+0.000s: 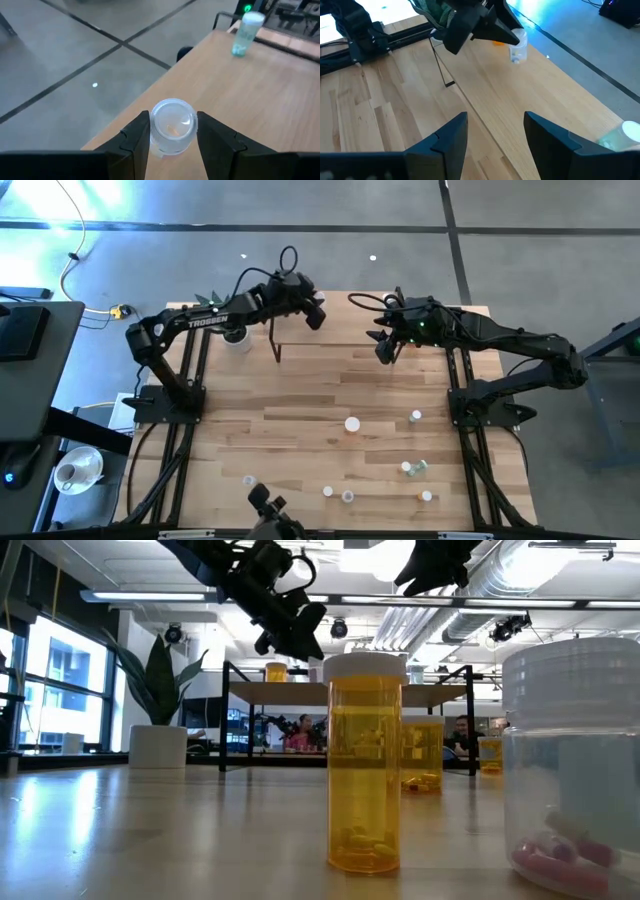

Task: Pick and place medicine bottles onto shelf by color
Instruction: Put the top transparent pill bottle on the shelf

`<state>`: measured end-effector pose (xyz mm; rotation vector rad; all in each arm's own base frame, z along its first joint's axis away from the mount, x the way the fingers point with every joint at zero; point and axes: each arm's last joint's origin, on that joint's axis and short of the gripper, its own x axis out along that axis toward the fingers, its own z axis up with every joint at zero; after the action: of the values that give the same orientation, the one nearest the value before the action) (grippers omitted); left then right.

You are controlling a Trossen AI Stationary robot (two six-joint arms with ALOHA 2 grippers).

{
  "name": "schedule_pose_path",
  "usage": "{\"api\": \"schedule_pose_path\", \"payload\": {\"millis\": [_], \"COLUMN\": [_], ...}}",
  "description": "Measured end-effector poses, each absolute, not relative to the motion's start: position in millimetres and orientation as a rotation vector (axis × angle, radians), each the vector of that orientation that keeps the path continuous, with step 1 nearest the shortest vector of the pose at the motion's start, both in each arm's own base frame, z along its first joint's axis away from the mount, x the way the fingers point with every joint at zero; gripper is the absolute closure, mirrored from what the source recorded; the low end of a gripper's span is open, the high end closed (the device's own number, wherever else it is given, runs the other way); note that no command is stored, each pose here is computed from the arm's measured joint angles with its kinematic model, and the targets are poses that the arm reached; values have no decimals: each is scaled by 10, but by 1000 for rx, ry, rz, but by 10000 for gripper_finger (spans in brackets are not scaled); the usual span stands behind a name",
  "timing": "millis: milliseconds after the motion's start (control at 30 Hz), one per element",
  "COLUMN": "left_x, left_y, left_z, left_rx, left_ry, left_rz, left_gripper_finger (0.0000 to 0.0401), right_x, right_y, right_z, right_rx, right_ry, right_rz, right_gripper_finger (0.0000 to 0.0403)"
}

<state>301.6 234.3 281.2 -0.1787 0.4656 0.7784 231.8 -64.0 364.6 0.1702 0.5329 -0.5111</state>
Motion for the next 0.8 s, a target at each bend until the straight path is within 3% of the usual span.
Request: {"api": "schedule_pose_path", "payload": {"millis": [300, 800], "left_x": [3030, 3066], "left_y": [2374, 2406], "left_z": [2954, 2775], "left_rx": [-203, -273], "left_ry": [435, 501], "left_rz": [790, 821], "left_gripper_finger": [272, 272], "right_x": [2318, 2318], "right_y": [-640, -640], "right_z": [3646, 3646], "right_rx": [172, 176], "right_ry": [532, 531], "right_rz": [-512, -514], "right_gripper_finger": [217, 217]}}
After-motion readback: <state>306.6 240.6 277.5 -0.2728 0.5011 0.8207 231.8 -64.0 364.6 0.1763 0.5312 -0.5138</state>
